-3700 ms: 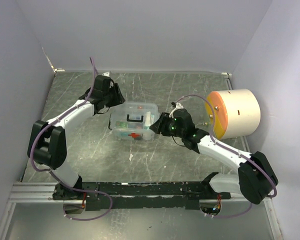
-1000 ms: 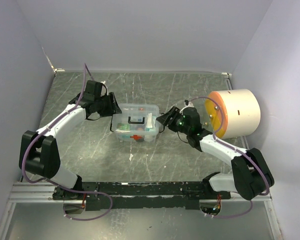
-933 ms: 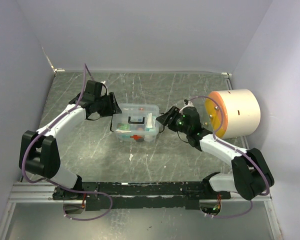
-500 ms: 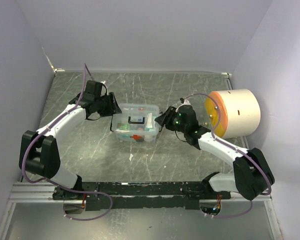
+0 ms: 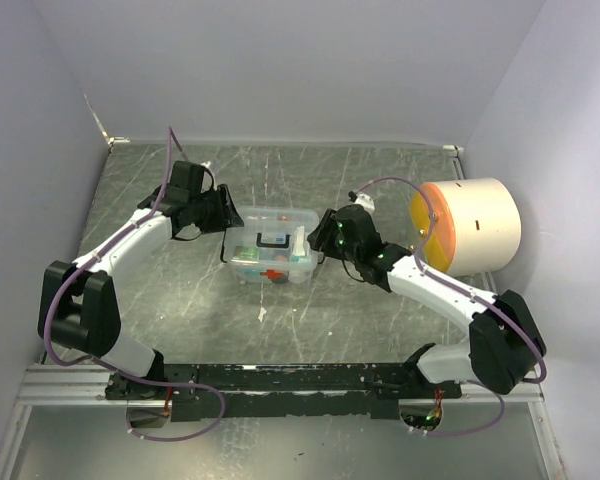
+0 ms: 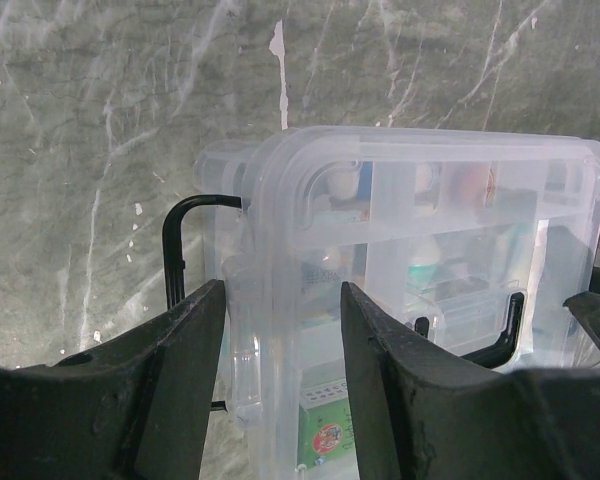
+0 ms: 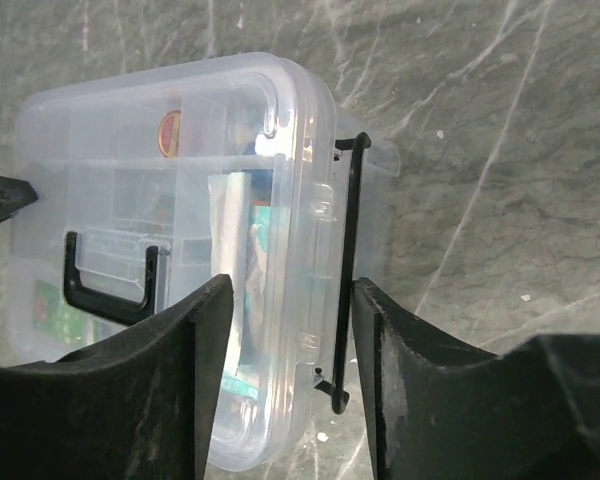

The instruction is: Organize the medicine kit

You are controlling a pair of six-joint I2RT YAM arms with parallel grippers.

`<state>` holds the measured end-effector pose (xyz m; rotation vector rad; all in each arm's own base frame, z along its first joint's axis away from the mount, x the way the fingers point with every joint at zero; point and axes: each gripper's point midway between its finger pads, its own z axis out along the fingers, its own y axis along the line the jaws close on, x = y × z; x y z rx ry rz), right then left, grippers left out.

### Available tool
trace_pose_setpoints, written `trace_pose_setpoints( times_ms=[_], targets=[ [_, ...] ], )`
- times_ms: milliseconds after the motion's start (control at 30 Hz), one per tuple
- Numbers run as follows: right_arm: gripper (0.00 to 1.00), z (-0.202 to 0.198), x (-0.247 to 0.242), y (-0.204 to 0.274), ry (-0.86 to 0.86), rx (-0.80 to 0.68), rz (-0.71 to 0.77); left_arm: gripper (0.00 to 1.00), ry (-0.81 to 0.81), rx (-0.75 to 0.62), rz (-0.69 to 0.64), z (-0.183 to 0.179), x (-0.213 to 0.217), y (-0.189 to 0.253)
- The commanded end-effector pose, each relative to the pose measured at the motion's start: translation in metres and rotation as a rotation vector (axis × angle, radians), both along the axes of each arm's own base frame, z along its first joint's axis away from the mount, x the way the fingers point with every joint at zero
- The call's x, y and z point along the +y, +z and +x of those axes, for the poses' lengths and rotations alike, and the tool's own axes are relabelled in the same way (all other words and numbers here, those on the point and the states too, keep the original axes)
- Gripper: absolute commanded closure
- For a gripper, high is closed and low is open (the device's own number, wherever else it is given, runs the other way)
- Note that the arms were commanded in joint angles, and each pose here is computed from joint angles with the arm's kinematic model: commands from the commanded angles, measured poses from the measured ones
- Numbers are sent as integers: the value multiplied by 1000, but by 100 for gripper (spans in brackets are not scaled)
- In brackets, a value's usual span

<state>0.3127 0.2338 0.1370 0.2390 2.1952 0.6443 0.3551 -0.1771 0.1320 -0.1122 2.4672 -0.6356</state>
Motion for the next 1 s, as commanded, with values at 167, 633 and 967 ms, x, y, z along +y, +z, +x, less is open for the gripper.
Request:
trace_pose_setpoints(
  times_ms=[167, 633, 967],
  targets=[
    [45, -2, -14, -23, -34, 54, -159, 43, -32, 121, 47, -22, 4, -38],
    [60, -2, -18, -29, -84, 61, -293, 43, -34, 119, 40, -23, 3, -36],
    [73, -2, -11, -21, -69, 49, -304, 50, -44, 118, 27, -24, 0, -35]
  ],
)
